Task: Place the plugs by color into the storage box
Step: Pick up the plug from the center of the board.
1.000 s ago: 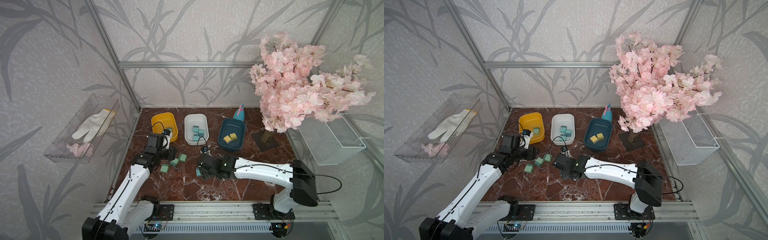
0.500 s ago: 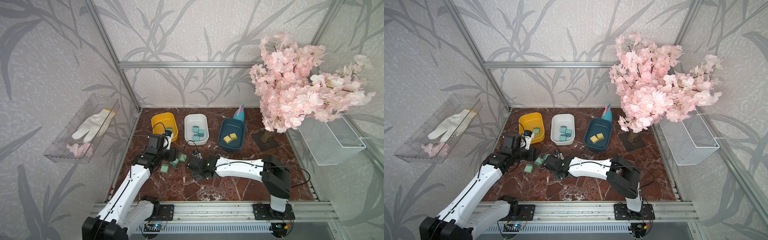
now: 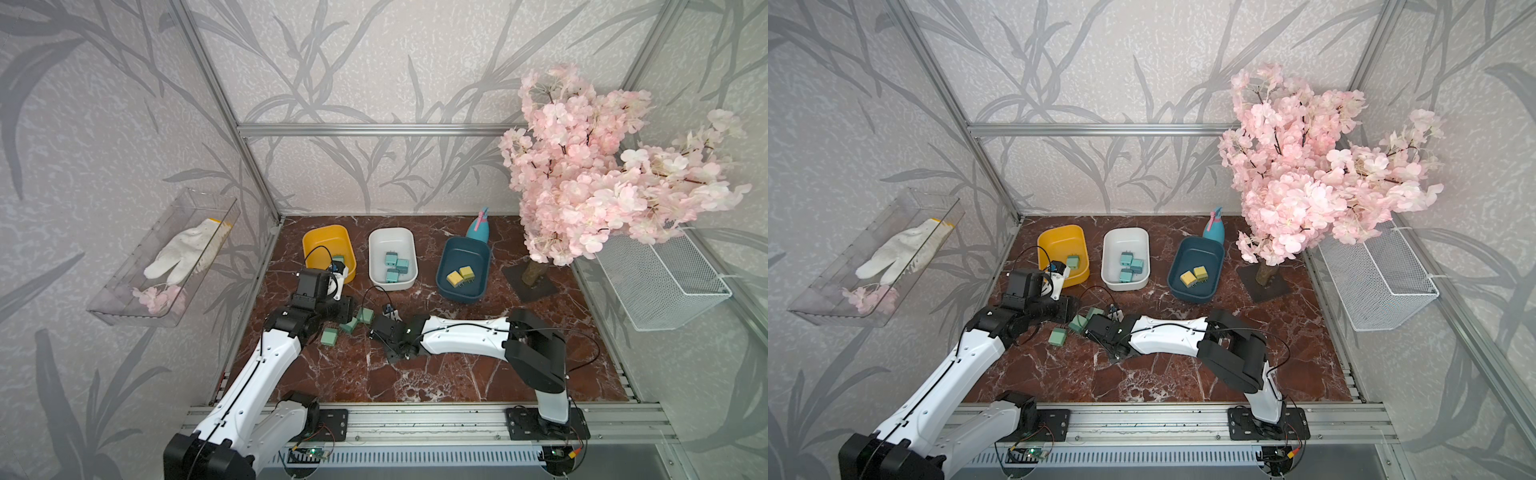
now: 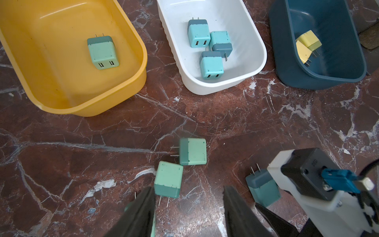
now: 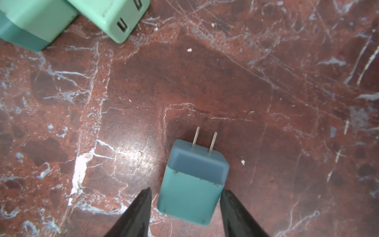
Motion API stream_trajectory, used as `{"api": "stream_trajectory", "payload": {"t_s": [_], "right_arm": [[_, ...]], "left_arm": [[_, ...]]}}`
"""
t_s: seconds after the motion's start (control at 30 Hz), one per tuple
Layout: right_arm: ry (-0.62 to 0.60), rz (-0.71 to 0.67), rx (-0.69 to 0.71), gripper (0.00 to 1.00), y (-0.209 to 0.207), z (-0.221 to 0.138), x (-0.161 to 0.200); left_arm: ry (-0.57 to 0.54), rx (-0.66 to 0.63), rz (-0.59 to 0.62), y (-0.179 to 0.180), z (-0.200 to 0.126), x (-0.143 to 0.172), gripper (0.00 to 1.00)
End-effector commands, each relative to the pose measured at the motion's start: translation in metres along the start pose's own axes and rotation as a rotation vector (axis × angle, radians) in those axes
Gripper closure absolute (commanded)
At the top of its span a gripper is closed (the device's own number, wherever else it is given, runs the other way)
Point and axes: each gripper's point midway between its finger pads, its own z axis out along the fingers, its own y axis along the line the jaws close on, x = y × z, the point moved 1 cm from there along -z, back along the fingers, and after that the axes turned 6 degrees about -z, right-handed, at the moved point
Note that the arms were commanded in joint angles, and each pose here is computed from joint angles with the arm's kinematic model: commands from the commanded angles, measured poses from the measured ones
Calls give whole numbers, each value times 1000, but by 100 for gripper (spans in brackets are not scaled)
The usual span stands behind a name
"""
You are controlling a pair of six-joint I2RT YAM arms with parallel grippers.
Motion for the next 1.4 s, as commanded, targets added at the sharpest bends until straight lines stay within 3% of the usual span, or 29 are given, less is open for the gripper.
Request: {"api": "stream_trajectory", "payload": {"t_s": [0.0, 0.1, 0.2, 0.33, 0.57, 0.8, 1.03, 1.37], "right_arm": [[-5, 10, 3, 47, -1, -1, 0], [-9, 10, 10, 47, -3, -2, 0], [2, 11, 20, 37, -5, 2, 1], [15, 15, 22, 36, -2, 8, 1], [10, 22, 4, 46, 1, 8, 1], [-41, 5, -47, 57, 1, -19, -7], [-77, -36, -46, 58, -6, -50, -16], [-125, -77, -74, 58, -27, -80, -57]], "left_arm": [[-7, -6, 21, 0, 0, 0, 44], [-9, -7, 25, 0, 0, 1, 44], [-10, -6, 26, 0, 0, 1, 44], [-11, -5, 27, 0, 0, 1, 44], [-11, 0, 36, -1, 1, 1, 43], [-17, 2, 38, -2, 0, 0, 43], [-26, 16, 44, -5, -2, -1, 43], [-49, 107, 49, -21, -5, -4, 44]]}}
